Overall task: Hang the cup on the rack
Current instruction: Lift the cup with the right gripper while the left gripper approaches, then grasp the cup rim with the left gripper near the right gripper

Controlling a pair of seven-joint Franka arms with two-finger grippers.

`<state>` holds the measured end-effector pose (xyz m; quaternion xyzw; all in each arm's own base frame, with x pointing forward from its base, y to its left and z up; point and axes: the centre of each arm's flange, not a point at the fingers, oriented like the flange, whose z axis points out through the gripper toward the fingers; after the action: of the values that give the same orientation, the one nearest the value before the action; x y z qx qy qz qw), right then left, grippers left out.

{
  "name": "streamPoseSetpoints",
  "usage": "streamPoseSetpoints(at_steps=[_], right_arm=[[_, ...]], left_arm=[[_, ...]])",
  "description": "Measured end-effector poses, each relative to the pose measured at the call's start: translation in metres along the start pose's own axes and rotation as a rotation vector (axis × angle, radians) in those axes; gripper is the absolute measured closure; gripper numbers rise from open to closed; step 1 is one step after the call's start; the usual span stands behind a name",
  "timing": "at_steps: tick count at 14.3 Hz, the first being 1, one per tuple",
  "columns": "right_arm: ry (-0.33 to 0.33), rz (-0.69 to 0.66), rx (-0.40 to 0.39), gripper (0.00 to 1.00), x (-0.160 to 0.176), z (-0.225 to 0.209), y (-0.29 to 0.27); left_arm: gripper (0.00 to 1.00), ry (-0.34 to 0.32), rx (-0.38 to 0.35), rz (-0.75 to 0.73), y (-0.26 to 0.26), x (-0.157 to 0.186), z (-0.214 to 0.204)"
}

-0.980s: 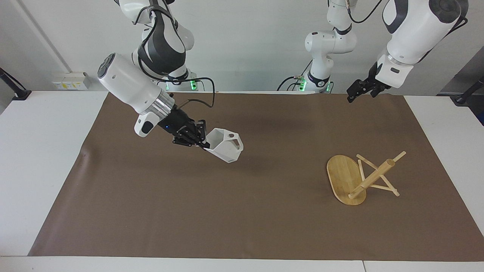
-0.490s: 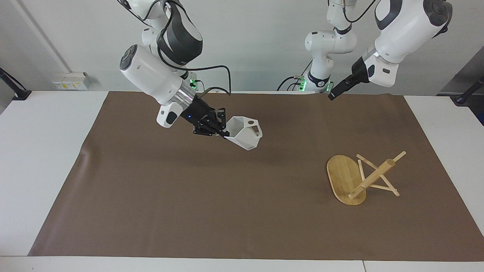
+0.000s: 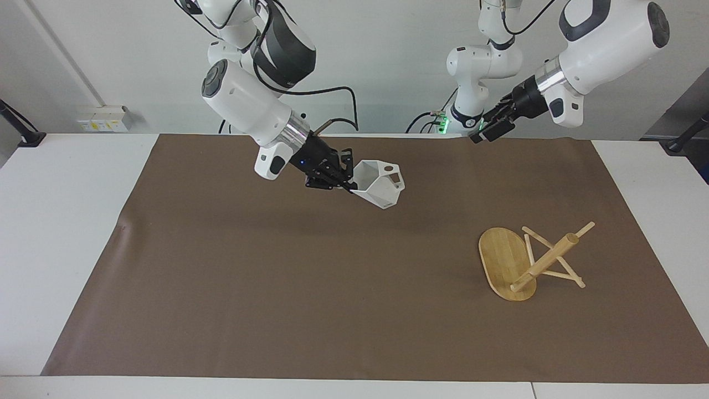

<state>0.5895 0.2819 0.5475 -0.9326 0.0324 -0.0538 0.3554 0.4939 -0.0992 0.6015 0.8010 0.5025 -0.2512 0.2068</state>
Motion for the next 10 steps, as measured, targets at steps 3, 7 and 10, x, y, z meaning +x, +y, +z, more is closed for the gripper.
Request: streamPoseSetpoints(at_steps=[3, 7, 10], right_arm=[[0.013, 0.049, 0.024, 0.96, -0.007, 0.007, -0.016], [-0.002, 0.076, 0.061, 0.96, -0.014, 0.014, -0.026], [-0.021, 0.085, 0.068, 0.96, -0.023, 0.020, -0.036]], left_arm=[[0.00, -0.067, -0.091, -0.113, -0.006, 0.015, 0.007], [0.00, -0.195, -0.281, -0.296, -0.013, 0.055, -0.008], [0.00, -0.235, -0.371, -0.420, -0.004, 0.072, -0.007]])
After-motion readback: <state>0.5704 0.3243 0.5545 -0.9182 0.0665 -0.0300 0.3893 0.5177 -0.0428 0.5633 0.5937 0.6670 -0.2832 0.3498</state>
